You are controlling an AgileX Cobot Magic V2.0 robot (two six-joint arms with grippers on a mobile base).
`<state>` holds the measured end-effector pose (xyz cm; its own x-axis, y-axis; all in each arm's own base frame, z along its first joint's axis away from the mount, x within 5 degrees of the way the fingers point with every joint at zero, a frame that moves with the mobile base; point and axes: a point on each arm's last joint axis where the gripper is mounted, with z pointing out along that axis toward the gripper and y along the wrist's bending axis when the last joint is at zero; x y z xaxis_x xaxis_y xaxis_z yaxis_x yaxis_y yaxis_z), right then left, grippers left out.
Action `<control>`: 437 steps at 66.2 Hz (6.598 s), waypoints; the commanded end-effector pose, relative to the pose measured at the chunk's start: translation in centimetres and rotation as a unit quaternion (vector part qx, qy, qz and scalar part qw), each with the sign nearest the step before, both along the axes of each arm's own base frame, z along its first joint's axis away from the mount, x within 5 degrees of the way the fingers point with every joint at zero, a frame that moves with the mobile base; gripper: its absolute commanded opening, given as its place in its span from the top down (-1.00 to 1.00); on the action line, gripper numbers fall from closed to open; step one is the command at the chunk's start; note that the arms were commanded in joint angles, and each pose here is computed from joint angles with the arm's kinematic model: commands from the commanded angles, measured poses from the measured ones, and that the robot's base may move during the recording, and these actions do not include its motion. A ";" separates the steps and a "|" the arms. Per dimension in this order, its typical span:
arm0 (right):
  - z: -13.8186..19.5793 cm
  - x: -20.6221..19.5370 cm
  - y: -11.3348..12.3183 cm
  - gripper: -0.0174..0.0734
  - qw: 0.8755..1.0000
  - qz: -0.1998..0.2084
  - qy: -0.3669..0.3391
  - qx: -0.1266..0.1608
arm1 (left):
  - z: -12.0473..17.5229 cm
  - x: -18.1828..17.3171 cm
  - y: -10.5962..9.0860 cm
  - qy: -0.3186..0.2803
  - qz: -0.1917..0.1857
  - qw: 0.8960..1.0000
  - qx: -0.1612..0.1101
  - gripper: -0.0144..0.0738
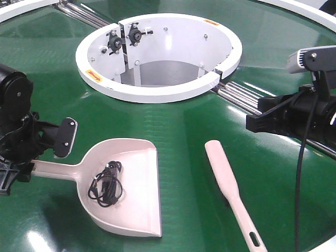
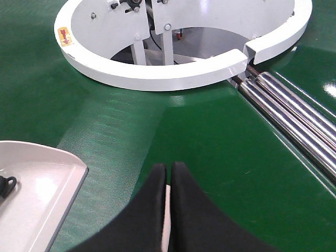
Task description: Clean and inspect green conveyor with broom and dustpan
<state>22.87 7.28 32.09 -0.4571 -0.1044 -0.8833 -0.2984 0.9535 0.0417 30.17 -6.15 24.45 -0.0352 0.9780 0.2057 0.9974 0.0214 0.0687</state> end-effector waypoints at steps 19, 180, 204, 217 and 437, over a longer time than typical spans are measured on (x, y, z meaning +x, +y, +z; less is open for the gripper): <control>2.0 0.0 -0.1 0.64 0.998 -0.001 -0.058 0.011 | 1.6 -0.5 -0.2 -0.012 -0.007 1.000 -0.006 0.72; -1.7 -8.4 -3.0 0.63 0.973 0.004 -0.229 -0.019 | 9.1 -17.7 2.7 -0.475 0.333 0.567 -0.585 0.73; -1.8 -8.4 -3.0 0.63 0.973 0.004 -0.228 -0.018 | 6.9 -18.4 2.9 -0.480 0.322 0.559 -0.595 0.73; -1.8 -8.4 -3.0 0.63 0.973 0.004 -0.228 -0.018 | 6.9 -18.4 2.9 -0.480 0.322 0.559 -0.595 0.73; -11.9 -17.2 -7.5 0.63 0.944 -0.159 -0.287 -0.028 | -5.6 -24.5 6.0 -0.525 0.419 0.488 -0.558 0.72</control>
<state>5.69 -0.14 19.89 0.0091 -0.0823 -0.9966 0.0280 0.9962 -0.0820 5.62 -0.20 18.92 -0.0964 0.0317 -0.9948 0.0381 0.9989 0.0282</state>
